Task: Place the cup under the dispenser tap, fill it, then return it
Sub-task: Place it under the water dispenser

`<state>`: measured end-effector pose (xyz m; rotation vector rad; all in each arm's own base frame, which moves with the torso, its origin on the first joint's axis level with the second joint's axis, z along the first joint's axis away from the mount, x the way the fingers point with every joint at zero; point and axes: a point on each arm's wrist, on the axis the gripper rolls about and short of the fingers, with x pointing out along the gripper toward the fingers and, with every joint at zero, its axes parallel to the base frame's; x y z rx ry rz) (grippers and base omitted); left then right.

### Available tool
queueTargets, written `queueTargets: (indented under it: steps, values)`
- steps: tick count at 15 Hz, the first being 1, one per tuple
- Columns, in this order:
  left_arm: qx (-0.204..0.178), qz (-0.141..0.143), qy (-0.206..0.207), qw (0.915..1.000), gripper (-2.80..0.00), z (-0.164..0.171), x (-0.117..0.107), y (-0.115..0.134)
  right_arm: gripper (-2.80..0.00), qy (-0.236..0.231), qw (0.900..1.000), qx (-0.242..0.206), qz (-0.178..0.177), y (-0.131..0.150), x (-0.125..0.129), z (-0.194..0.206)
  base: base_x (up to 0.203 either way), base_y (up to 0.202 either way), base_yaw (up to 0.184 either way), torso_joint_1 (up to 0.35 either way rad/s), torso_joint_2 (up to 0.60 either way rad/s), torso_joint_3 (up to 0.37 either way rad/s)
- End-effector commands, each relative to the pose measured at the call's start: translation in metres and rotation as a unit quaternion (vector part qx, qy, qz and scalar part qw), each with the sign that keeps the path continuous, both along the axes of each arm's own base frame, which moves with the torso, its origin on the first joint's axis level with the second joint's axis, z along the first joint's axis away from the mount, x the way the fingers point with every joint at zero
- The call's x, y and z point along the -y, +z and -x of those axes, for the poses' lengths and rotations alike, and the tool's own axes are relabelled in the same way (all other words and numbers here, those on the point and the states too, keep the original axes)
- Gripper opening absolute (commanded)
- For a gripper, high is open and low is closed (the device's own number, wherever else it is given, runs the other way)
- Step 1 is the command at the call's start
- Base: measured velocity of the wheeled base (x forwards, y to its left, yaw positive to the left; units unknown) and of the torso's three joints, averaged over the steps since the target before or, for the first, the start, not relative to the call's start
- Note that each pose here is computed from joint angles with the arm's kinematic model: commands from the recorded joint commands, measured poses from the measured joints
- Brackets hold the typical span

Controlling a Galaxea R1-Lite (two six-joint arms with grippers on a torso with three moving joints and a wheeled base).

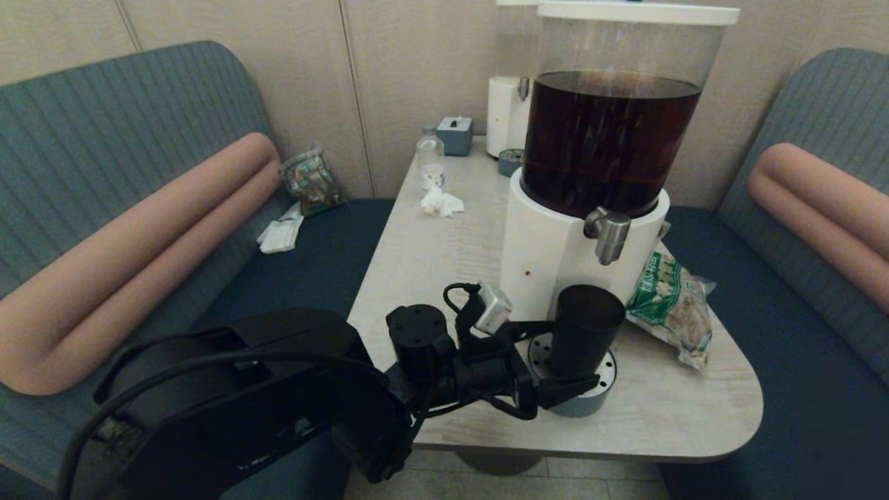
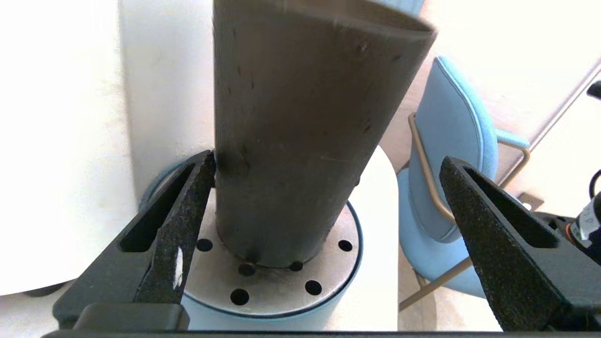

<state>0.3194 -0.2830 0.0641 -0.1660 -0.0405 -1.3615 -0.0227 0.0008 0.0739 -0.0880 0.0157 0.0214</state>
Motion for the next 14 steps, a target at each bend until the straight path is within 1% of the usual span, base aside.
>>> queueTargets:
  steps: [1,9,14]
  values:
    - [0.005,0.005,0.002,1.0000,0.00,0.001,-0.004,0.006,-2.80,0.000,1.000,0.000,0.000,0.000,0.000,0.000,0.000,0.000,0.000,0.000,0.00,0.000]
    - [0.000,-0.001,0.021,0.9998,0.00,-0.007,-0.020,0.004,-2.80,0.000,1.000,0.000,0.000,0.000,0.000,0.000,0.000,0.000,0.000,0.000,0.00,0.000]
    - [-0.009,-0.013,0.021,0.9997,0.00,0.005,-0.032,0.010,-2.80,0.000,1.000,0.000,0.000,0.000,0.000,0.000,0.000,0.000,0.000,0.000,0.00,0.000]
